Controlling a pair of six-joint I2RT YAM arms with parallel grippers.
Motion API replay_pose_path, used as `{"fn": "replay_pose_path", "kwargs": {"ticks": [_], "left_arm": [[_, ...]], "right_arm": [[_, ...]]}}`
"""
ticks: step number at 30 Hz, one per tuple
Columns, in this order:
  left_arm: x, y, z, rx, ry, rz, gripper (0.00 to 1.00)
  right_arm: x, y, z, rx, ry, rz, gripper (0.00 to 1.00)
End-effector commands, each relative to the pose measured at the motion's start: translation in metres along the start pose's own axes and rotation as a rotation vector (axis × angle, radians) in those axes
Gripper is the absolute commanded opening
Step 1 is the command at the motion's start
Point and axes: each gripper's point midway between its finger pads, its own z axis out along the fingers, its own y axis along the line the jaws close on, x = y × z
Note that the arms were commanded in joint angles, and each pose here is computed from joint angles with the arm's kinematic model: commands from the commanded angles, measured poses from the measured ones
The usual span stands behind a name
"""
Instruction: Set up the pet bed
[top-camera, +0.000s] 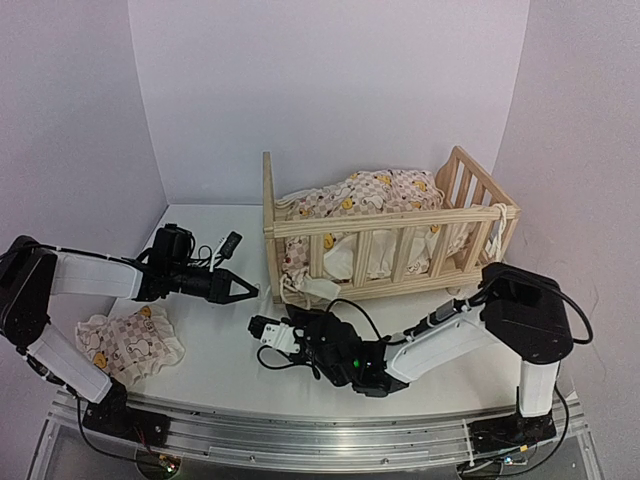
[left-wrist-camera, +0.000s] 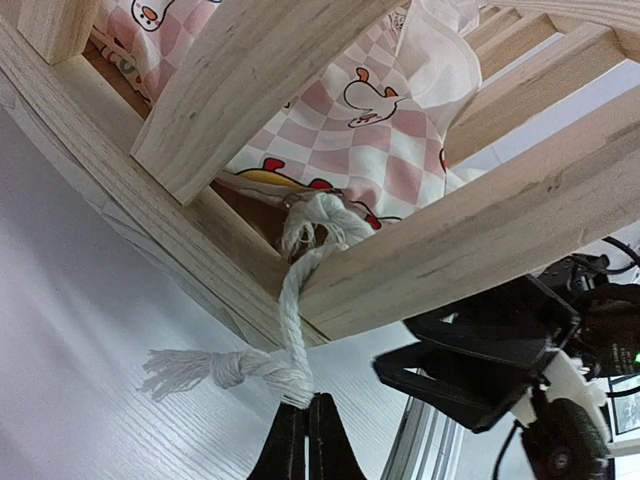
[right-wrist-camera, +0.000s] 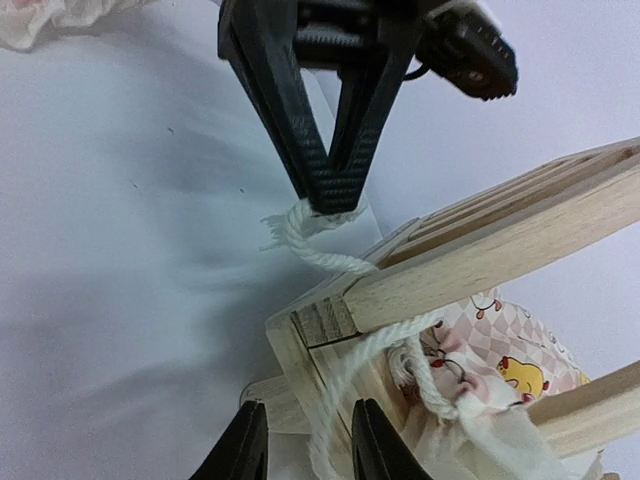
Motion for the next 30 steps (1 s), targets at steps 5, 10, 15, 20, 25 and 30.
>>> {"fn": "replay_pose_path", "kwargs": {"ticks": [5, 10, 15, 20, 25, 30], "left_arm": [[-0.008, -0.002, 0.002, 0.019, -0.029, 0.038, 0.00], [-0.006, -0.002, 0.001, 0.018, -0.029, 0.037, 0.00], [-0.006, -0.002, 0.000, 0.014, -0.036, 0.039, 0.00], [-0.007, -0.008, -0.001, 0.037, -0.047, 0.041, 0.00], [-0.007, -0.008, -0.001, 0.042, -0.047, 0.035, 0.00], [-0.011, -0.008, 0.000, 0.043, -0.053, 0.043, 0.00]], "right_arm": [[-0.024, -0.044, -0.024, 0.073, -0.045, 0.121, 0.35], [-0.015, -0.046, 0.006, 0.082, -0.023, 0.220, 0.43], [-0.007, -0.037, 0.030, 0.076, -0.006, 0.261, 0.44], [0.018, -0.032, 0.043, 0.132, 0.075, 0.245, 0.41], [0.021, -0.033, 0.049, 0.183, 0.083, 0.237, 0.32], [0.016, -0.027, 0.051, 0.150, 0.053, 0.259, 0.17]]}}
